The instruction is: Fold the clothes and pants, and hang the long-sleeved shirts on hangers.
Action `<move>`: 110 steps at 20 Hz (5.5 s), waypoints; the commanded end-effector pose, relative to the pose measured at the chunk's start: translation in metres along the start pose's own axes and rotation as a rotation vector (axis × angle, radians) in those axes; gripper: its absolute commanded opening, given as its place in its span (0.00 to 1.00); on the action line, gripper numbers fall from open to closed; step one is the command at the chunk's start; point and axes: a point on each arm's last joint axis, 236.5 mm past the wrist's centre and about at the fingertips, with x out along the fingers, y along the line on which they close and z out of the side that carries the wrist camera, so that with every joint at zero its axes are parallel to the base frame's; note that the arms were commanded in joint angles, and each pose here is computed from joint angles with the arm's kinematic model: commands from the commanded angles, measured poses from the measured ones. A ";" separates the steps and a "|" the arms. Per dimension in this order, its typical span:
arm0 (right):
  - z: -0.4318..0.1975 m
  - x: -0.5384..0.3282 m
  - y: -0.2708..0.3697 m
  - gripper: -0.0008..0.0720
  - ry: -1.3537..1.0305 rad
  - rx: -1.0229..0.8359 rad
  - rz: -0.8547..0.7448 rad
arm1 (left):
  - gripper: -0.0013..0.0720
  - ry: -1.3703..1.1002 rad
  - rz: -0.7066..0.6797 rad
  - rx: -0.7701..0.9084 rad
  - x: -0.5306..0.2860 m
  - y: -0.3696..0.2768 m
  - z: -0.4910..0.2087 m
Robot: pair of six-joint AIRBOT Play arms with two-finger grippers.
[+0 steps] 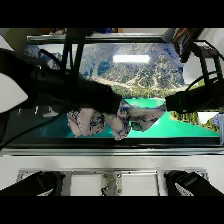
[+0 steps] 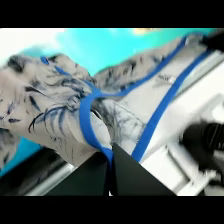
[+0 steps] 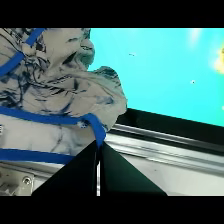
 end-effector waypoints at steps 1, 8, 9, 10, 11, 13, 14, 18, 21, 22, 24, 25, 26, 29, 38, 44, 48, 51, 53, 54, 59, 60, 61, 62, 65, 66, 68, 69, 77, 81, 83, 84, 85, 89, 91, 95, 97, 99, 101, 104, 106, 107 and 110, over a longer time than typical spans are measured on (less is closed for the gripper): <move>-0.028 -0.011 0.018 0.03 0.033 0.033 0.025 | 0.04 0.209 0.074 0.037 0.017 0.003 -0.064; -0.044 0.056 -0.009 0.03 0.188 -0.006 -0.183 | 0.04 0.243 0.276 -0.199 0.109 0.124 -0.098; -0.041 0.070 -0.005 0.03 0.198 -0.019 -0.179 | 0.04 0.252 0.226 -0.265 0.122 0.127 -0.101; -0.035 0.084 0.003 0.03 0.189 -0.026 -0.151 | 0.04 0.279 0.152 -0.297 0.135 0.122 -0.106; -0.024 0.096 0.012 0.03 0.159 -0.038 -0.123 | 0.04 0.303 0.099 -0.307 0.145 0.118 -0.113; -0.004 0.116 0.028 0.03 0.105 -0.044 -0.075 | 0.04 0.322 0.082 -0.323 0.162 0.121 -0.126; -0.002 0.122 0.031 0.03 0.109 -0.047 -0.066 | 0.04 0.318 0.086 -0.334 0.167 0.124 -0.132; -0.023 0.134 0.024 0.03 0.162 -0.063 -0.078 | 0.04 0.328 0.091 -0.356 0.162 0.126 -0.163; -0.059 0.136 0.016 0.03 0.210 -0.050 -0.062 | 0.04 0.320 0.073 -0.334 0.155 0.115 -0.179; -0.070 0.136 0.017 0.03 0.225 -0.033 -0.046 | 0.04 0.319 0.068 -0.336 0.155 0.110 -0.183; -0.082 0.136 0.021 0.03 0.243 -0.025 -0.014 | 0.04 0.327 0.051 -0.304 0.155 0.097 -0.188; -0.083 0.135 0.022 0.03 0.244 -0.024 -0.010 | 0.04 0.335 0.042 -0.285 0.156 0.091 -0.191; -0.084 0.134 0.023 0.03 0.243 -0.023 -0.002 | 0.04 0.344 0.035 -0.268 0.156 0.085 -0.194; -0.085 0.134 0.025 0.03 0.247 -0.022 0.004 | 0.78 0.358 0.026 -0.248 0.156 0.078 -0.199; -0.085 0.134 0.025 0.03 0.249 -0.022 0.006 | 0.98 0.137 0.083 -0.310 0.110 0.135 -0.106; -0.085 0.134 0.025 0.03 0.249 -0.022 0.006 | 0.98 0.002 0.561 -0.385 0.027 0.311 -0.092; -0.085 0.134 0.025 0.03 0.249 -0.022 0.006 | 0.99 0.001 0.796 -0.501 -0.025 0.408 -0.124; -0.085 0.134 0.025 0.03 0.249 -0.022 0.006 | 0.99 0.049 0.829 -0.504 -0.020 0.460 -0.143; -0.085 0.134 0.025 0.03 0.249 -0.022 0.006 | 0.99 0.076 0.836 -0.472 -0.004 0.488 -0.148; -0.085 0.134 0.025 0.03 0.249 -0.022 0.006 | 0.99 0.097 0.865 -0.443 0.002 0.503 -0.152; -0.085 0.134 0.025 0.03 0.249 -0.022 0.006 | 0.98 0.316 0.966 -0.279 0.033 0.556 -0.188; -0.085 0.134 0.025 0.03 0.249 -0.022 0.006 | 0.98 0.345 0.964 -0.282 0.039 0.563 -0.198; -0.085 0.134 0.025 0.03 0.249 -0.022 0.006 | 0.98 0.356 0.957 -0.304 0.045 0.569 -0.207; -0.085 0.134 0.025 0.03 0.249 -0.022 0.006 | 0.98 0.354 0.958 -0.333 0.049 0.576 -0.214; -0.085 0.134 0.025 0.03 0.249 -0.022 0.006 | 0.98 0.315 0.963 -0.347 0.054 0.592 -0.218; -0.085 0.134 0.025 0.03 0.249 -0.022 0.006 | 0.98 0.298 0.964 -0.336 0.056 0.594 -0.214; -0.085 0.134 0.025 0.03 0.249 -0.022 0.006 | 0.98 0.267 0.963 -0.316 0.061 0.599 -0.207; -0.085 0.134 0.025 0.03 0.249 -0.022 0.006 | 0.98 0.258 0.961 -0.308 0.064 0.601 -0.206; -0.085 0.134 0.025 0.03 0.249 -0.022 0.006 | 0.98 0.317 0.959 -0.357 0.072 0.622 -0.204; -0.085 0.134 0.025 0.03 0.249 -0.022 0.006 | 0.98 0.348 0.950 -0.370 0.078 0.624 -0.211; -0.085 0.134 0.025 0.03 0.249 -0.022 0.006 | 0.98 0.347 0.950 -0.369 0.079 0.624 -0.211; -0.085 0.134 0.025 0.03 0.249 -0.022 0.006 | 0.98 0.345 0.951 -0.368 0.079 0.625 -0.211; -0.085 0.134 0.025 0.03 0.249 -0.022 0.006 | 0.98 0.345 0.951 -0.368 0.079 0.625 -0.211; -0.085 0.134 0.025 0.03 0.249 -0.022 0.006 | 0.47 0.345 0.950 -0.369 0.079 0.624 -0.211; -0.085 0.134 0.025 0.03 0.249 -0.022 0.006 | 0.04 0.350 0.950 -0.371 0.079 0.624 -0.212; -0.085 0.134 0.025 0.03 0.249 -0.022 0.006 | 0.04 0.355 0.949 -0.374 0.078 0.623 -0.213; -0.085 0.134 0.025 0.03 0.249 -0.022 0.006 | 0.04 0.361 0.948 -0.377 0.078 0.623 -0.214; -0.085 0.134 0.025 0.03 0.249 -0.022 0.006 | 0.04 0.372 0.947 -0.383 0.077 0.621 -0.217; -0.085 0.134 0.025 0.03 0.249 -0.022 0.006 | 0.04 0.372 0.951 -0.385 0.074 0.620 -0.216; -0.085 0.134 0.025 0.03 0.249 -0.022 0.006 | 0.04 0.330 0.970 -0.375 0.060 0.617 -0.201; -0.085 0.134 0.025 0.03 0.249 -0.022 0.006 | 0.04 0.297 0.986 -0.364 0.048 0.612 -0.188; -0.085 0.134 0.025 0.03 0.249 -0.022 0.006 | 0.04 0.279 0.993 -0.350 0.043 0.608 -0.179; -0.085 0.134 0.025 0.03 0.249 -0.022 0.006 | 0.04 0.230 0.998 -0.276 0.037 0.591 -0.148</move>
